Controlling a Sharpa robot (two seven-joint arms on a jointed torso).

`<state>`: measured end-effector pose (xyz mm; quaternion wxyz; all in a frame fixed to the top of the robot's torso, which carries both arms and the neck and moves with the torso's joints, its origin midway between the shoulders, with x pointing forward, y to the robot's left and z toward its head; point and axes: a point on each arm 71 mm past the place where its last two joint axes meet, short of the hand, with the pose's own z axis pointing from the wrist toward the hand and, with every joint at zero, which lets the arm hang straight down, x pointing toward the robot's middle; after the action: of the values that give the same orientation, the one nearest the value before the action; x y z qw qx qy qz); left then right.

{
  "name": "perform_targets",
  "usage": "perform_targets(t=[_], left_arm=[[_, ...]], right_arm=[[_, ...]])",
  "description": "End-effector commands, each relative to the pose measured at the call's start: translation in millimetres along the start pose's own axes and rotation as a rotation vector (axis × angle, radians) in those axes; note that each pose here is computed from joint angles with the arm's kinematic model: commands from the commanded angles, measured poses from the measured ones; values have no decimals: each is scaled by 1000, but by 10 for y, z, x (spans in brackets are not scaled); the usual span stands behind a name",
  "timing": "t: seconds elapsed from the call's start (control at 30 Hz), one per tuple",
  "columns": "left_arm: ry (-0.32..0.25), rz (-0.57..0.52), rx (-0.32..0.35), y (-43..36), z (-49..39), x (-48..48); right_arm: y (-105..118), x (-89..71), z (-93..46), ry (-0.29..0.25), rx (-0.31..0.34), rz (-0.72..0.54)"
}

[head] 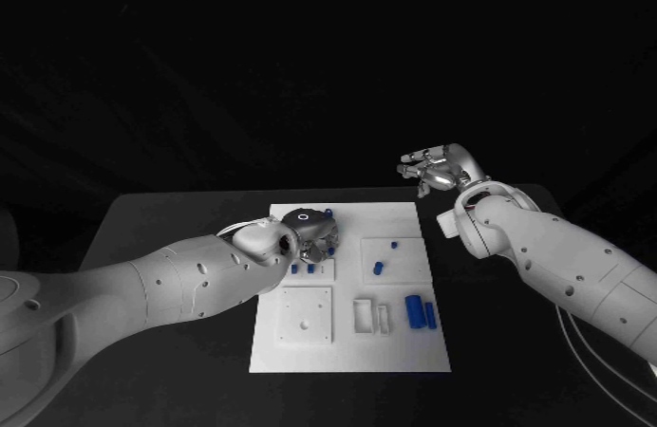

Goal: Assemble the parts on the task board

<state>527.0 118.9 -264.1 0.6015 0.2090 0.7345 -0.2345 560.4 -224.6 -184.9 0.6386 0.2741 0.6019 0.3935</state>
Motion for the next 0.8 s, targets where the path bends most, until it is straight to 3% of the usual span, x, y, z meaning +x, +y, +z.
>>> perform_targets(t=[0.03,0.8], left_arm=[[6,2,4,-16,11,8],[25,-19,-7,-31,35,79]], right_arm=[[18,17,0,9,-13,3],[31,28,-1,11,-15,5]])
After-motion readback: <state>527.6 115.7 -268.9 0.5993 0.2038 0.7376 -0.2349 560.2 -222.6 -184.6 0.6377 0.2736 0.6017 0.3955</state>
